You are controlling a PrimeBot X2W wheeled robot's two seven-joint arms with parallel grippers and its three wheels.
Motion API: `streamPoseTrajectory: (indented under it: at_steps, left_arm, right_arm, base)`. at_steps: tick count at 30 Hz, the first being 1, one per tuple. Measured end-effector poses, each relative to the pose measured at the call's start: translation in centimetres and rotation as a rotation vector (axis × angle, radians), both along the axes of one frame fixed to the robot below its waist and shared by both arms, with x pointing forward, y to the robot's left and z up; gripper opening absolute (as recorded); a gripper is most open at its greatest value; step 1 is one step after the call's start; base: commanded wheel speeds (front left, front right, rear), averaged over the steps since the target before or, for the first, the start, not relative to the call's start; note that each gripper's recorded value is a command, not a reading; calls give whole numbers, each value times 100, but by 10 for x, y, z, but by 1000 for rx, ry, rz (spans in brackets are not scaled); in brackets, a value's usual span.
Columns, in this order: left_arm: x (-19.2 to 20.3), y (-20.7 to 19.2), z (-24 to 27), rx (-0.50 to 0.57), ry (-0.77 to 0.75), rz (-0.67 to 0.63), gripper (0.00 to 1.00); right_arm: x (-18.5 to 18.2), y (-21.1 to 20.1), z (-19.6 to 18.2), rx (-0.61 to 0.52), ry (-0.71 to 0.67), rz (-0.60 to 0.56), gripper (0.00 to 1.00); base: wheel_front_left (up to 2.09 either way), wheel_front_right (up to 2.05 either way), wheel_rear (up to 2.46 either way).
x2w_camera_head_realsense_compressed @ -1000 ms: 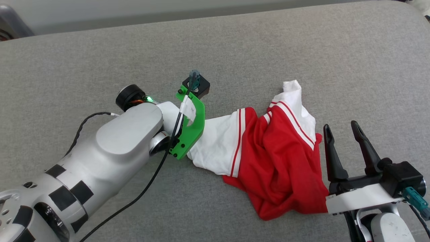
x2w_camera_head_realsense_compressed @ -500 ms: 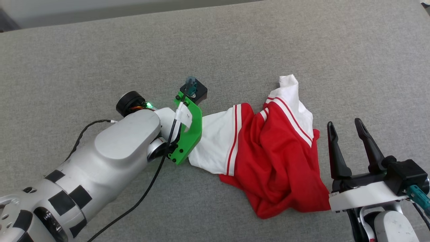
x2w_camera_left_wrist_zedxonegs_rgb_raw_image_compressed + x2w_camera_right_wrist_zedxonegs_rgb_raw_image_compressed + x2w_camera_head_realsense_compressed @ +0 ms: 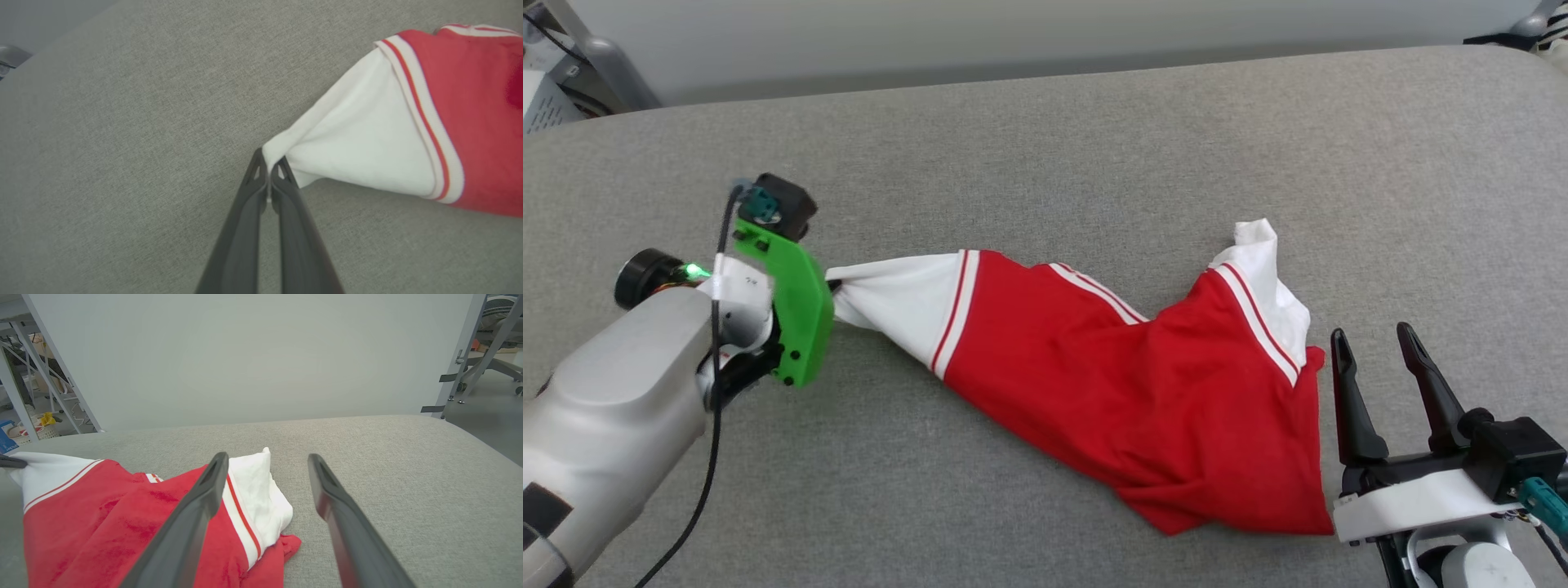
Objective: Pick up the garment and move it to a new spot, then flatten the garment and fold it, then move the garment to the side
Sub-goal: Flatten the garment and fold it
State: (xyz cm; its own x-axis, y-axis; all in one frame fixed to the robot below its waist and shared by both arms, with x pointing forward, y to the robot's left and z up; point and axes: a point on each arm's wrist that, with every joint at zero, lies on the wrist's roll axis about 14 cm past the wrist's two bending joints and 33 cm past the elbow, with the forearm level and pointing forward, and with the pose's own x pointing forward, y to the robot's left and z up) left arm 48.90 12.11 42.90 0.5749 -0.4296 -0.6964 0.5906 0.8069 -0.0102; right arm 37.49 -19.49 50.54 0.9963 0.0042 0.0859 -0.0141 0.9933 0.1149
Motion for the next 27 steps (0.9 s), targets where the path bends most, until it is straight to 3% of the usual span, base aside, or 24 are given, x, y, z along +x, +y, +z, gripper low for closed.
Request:
streamPoseTrajectory:
  at_steps: [13,21,22,23,24,27]
  left_arm:
    - [-40,128,-21,56,34,374,0]
    - [-71,139,-54,41,117,466,0]
    - [-71,137,-54,30,102,471,8]
    - [-69,134,-52,13,82,475,35]
    - [-67,132,-49,0,58,477,100]
    - [-53,127,-30,-50,-90,492,100]
  right_arm:
    - [-2,10,6,-2,-20,30,100]
    - [-7,6,1,-9,-2,20,100]
    - [-8,6,2,-12,-4,19,100]
    - [-8,5,3,-14,-8,16,100]
    - [-8,4,5,-15,-12,15,100]
    - [-10,-1,13,-34,-37,7,100]
  base:
    - [0,0,0]
    - [0,0,0]
    - [0,0,0]
    - [0,0,0]
    - [0,0,0]
    - [0,0,0]
